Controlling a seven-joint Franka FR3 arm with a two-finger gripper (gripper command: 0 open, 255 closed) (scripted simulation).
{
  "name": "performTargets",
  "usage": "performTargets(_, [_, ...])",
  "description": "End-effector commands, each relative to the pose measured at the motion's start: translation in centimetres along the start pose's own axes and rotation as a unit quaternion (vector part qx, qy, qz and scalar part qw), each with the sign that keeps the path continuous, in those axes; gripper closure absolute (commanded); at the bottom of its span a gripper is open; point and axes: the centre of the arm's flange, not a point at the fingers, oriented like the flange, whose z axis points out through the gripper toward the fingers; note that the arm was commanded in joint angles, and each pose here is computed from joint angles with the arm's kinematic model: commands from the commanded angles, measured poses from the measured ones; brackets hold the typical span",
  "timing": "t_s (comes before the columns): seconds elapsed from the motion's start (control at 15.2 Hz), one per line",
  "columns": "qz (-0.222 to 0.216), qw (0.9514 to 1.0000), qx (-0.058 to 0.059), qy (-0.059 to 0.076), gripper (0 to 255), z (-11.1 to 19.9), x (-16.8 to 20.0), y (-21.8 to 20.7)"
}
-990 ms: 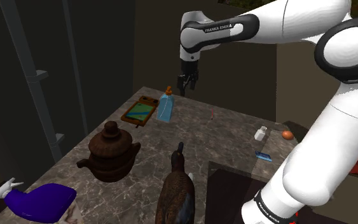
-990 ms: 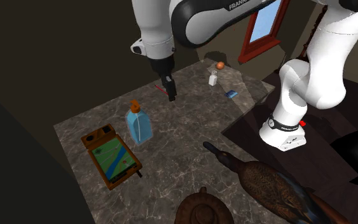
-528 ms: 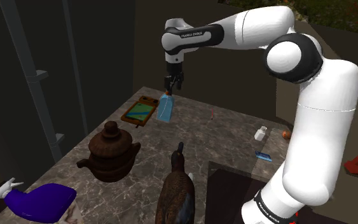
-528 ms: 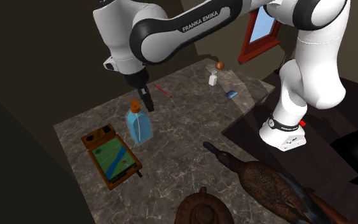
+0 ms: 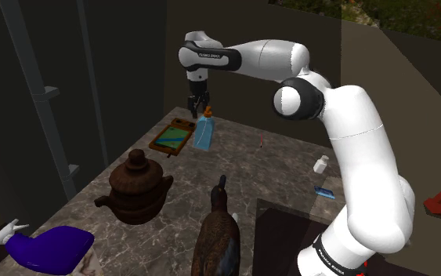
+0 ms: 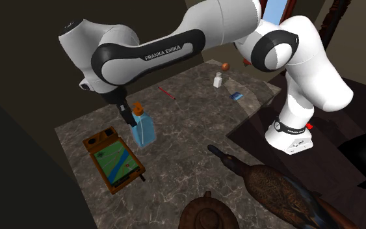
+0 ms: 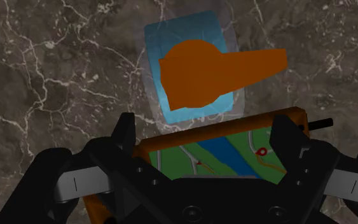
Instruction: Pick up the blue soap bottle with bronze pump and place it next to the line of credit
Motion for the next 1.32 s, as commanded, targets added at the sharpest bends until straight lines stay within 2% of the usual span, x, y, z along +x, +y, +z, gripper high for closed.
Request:
performTargets(0.0, [-0.002, 1.0, 0.0, 0.0, 0, 1.0, 0.3, 0.2])
performTargets(0.33, [-0.002, 1.0, 0.0, 0.0, 0, 3.9, 0.3, 0.2])
performTargets(0.86, [-0.002, 1.0, 0.0, 0.0, 0, 3.9, 0.3, 0.2])
performTargets(0.92, [-0.002, 1.0, 0.0, 0.0, 255, 3.9, 0.3, 0.2])
performTargets(1.25, [-0.002, 1.0, 0.0, 0.0, 255, 3.9, 0.3, 0.2])
